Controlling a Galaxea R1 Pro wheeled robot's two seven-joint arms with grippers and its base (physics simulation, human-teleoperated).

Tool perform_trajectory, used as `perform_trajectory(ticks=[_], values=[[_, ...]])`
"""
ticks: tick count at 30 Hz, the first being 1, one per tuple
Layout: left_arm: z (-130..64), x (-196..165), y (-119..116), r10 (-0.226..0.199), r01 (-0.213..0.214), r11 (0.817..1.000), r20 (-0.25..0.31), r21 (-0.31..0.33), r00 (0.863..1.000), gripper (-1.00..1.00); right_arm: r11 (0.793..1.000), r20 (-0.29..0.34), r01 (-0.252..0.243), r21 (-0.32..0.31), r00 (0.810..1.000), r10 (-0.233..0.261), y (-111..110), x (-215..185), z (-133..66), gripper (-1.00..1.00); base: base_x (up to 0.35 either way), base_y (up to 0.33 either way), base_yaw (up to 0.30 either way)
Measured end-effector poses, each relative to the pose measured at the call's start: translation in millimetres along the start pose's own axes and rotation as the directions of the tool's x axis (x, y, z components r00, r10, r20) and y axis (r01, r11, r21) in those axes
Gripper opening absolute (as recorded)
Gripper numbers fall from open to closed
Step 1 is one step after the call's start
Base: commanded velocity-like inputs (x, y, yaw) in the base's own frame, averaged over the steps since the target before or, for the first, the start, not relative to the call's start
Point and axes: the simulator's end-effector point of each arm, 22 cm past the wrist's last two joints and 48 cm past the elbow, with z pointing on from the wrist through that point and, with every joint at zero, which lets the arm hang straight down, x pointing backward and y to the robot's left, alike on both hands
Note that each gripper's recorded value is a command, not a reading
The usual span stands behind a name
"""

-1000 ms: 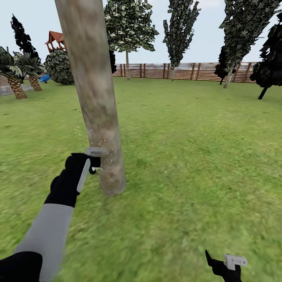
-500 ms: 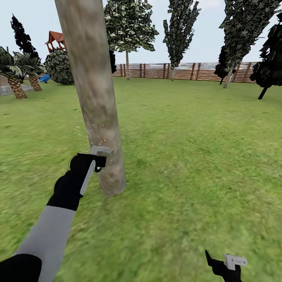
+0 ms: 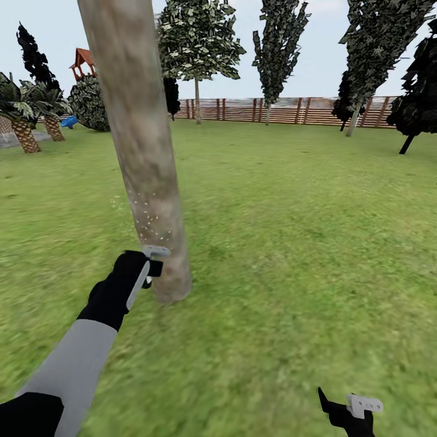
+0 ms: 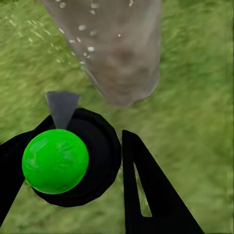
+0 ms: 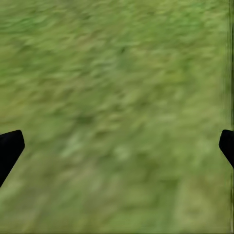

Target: In the garden, pick up the pesticide atomizer on the floor and spray pesticide onto both trees until each tree trunk is fully covered.

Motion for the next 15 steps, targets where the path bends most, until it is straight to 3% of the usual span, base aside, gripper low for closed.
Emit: perform_trajectory(ticks=[4,7,10,13,15], values=[[0.1,2,-2,0.006,-0.006,1.000,-0.001,-0.004,1.000,-1.00,1.000,0.000,0.000,0.000,1.000,0.000,0,0,0.0,1.00,-0.021,-0.274,0.000],[11.1,36,-4,0.009,-0.010,1.000,-0.037,-0.004,0.999,-1.00,1.000,0.000,0.001,0.000,1.000,-0.001,0,0,0.0,1.00,-0.018,-0.275,0.000],[21.8,60,0,0.001,-0.001,1.000,-0.014,-0.027,1.000,-1.00,1.000,-0.001,0.000,-0.001,1.000,0.000,0,1,0.0,1.00,-0.002,-0.275,0.000],[35.8,85,23,-0.058,0.056,0.994,-0.017,-0.091,0.998,-1.00,1.000,-0.001,0.000,-0.001,1.000,0.000,0,1,0.0,1.00,0.000,-0.276,0.000],[55.3,118,35,-0.110,0.104,0.987,-0.040,-0.125,0.993,-1.00,1.000,-0.001,0.000,-0.001,1.000,0.000,0,1,0.0,1.00,0.008,-0.275,0.016]])
